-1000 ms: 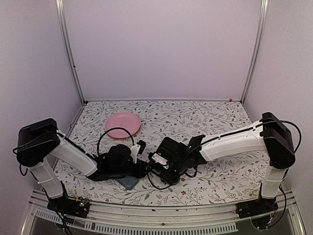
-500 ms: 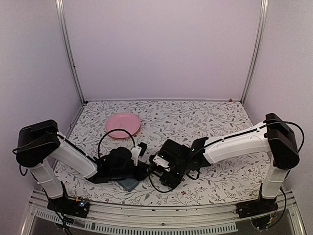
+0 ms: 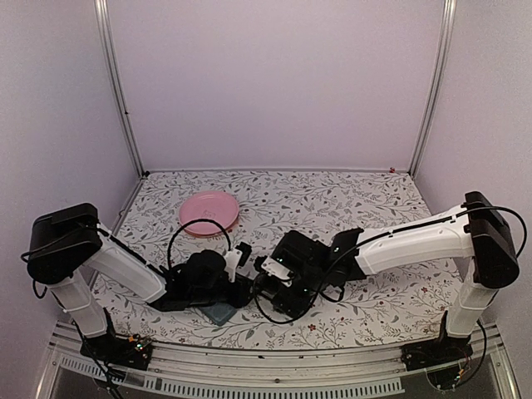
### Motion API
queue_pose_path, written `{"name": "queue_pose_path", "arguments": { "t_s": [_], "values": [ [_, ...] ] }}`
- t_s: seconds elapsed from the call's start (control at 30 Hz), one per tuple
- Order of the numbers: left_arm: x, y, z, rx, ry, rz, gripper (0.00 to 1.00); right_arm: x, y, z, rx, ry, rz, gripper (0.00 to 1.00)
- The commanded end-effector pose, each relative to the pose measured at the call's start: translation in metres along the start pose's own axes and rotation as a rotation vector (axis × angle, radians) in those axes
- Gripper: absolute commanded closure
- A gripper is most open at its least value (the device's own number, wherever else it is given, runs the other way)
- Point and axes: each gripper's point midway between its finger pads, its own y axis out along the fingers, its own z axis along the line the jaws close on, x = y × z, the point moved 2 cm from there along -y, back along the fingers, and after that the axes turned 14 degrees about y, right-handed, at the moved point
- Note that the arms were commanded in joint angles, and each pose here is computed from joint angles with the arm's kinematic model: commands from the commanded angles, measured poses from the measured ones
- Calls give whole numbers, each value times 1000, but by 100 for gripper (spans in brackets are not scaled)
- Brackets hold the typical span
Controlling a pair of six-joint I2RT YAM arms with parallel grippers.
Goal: Organize the sunglasses
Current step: Adjust the sunglasses in the sunglasses case.
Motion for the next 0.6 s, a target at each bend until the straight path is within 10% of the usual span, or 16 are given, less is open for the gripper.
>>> {"name": "queue_pose_path", "arguments": {
  "t_s": [0.0,0.57],
  "values": [
    [-34,2,-12,-43,36,132,60,16,-28,-2,-11,11,-84,16],
    [-33,2,-15,-41,42,126,60,21,-47,-62,137,284,-133,30]
  ]
}}
